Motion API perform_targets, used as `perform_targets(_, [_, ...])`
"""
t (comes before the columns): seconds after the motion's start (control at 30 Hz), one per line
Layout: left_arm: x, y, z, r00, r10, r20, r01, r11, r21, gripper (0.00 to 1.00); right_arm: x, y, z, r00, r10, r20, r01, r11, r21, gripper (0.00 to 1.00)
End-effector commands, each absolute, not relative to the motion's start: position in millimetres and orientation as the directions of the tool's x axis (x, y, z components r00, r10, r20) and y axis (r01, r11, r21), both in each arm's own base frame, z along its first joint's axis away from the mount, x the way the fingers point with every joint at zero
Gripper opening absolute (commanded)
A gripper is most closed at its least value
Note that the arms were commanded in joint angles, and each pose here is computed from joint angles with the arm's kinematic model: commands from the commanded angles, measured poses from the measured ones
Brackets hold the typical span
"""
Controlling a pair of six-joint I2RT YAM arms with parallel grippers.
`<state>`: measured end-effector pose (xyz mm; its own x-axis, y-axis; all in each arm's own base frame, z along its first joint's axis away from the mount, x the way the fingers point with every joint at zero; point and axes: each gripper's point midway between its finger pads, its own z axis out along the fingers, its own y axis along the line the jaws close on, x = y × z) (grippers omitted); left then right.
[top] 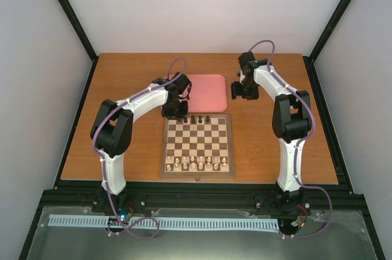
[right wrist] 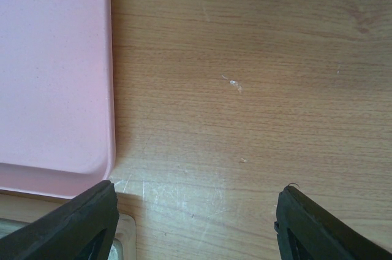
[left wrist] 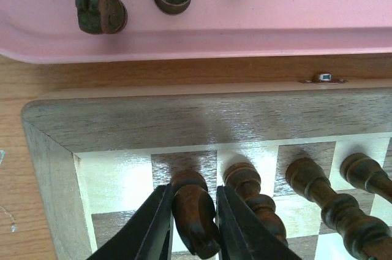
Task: Set up the chess pieces on the board
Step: Place the chess piece on the chessboard, then pick up the chess piece from the storage box.
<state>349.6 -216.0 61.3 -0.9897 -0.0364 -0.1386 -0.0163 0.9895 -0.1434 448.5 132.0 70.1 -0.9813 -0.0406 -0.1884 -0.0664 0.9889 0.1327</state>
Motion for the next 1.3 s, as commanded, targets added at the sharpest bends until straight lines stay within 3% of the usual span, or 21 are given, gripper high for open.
perform_targets(0.0, [354,-220,70,-0.988,-0.014,-0.155,0.008,0.989,-0.145,0.22,452,128,78,-0.977,-0.036,-0.212,-0.064,0.99,0.128,0.71])
perform_targets(0.4, [345,-217,72,-0.989,-0.009,-0.148,0.013,0.988,-0.153,0.26,452,128,80,-0.976,-0.035,-0.216,-0.064,0.989,0.13,0.71])
perform_targets(0.83, [344,-209,114,-0.976,0.002,-0.218,0.036,0.988,-0.148,0.41,451,130,85,-0.974,-0.034,-0.224,-0.067,0.988,0.14,0.71])
perform_targets(1.27, [393,-180,124,-0.959,-0.057,-0.279,-0.027,0.993,-0.111,0.45,451,130,86,-0.974,-0.035,-0.226,-0.069,0.988,0.141,0.71])
